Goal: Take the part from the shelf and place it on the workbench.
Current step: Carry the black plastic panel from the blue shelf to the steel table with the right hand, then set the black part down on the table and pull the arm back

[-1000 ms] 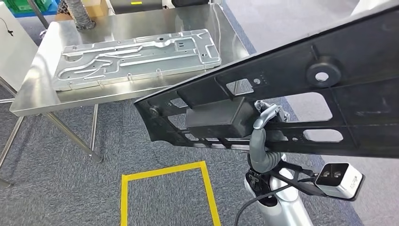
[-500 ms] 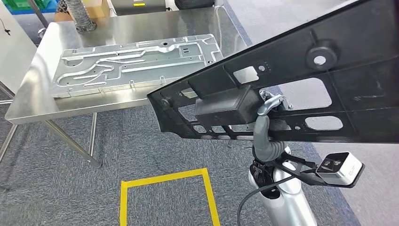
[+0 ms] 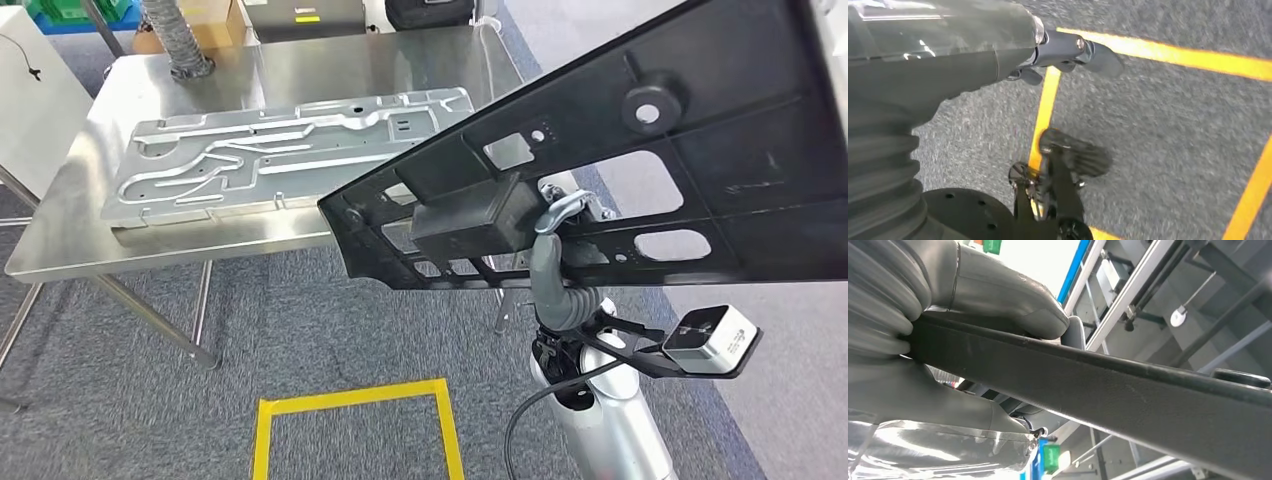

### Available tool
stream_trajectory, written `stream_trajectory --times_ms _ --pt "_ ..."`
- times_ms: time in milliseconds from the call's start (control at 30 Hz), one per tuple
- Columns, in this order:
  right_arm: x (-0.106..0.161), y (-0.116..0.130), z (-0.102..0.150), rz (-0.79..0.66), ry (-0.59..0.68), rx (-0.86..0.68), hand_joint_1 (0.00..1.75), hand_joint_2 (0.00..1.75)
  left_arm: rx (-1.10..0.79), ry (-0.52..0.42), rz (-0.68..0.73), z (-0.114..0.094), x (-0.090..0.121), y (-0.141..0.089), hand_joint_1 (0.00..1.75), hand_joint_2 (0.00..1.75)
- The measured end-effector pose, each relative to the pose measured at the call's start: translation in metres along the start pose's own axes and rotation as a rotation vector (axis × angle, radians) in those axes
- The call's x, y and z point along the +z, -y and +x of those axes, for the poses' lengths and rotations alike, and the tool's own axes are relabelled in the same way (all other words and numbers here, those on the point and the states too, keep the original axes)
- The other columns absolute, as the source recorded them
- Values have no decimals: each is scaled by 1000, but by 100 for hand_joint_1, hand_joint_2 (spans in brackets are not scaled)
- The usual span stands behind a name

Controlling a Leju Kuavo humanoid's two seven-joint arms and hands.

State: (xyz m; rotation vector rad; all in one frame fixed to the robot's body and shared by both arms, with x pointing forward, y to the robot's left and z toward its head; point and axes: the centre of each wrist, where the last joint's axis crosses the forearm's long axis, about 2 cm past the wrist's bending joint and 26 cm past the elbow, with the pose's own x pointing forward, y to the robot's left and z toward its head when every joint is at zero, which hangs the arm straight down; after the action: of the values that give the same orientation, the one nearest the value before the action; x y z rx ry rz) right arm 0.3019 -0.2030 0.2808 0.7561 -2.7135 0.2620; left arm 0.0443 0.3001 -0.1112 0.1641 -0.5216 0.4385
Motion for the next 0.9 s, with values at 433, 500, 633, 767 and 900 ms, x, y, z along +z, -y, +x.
stream_trajectory --times_ms 433,500,633,767,900 --pt "-3 0 0 17 11 2 175 175 3 17 -3 1 -1 0 0 175" --pt "-4 1 0 17 15 3 175 175 2 19 -4 2 -1 1 0 175" --pt "-7 2 2 16 34 27 175 175 1 22 -4 3 -1 1 0 175" --pt "-13 4 5 23 55 71 175 175 4 27 -4 6 -2 2 0 175" --pt "-19 9 5 16 54 132 175 175 8 24 -2 4 -2 1 0 175"
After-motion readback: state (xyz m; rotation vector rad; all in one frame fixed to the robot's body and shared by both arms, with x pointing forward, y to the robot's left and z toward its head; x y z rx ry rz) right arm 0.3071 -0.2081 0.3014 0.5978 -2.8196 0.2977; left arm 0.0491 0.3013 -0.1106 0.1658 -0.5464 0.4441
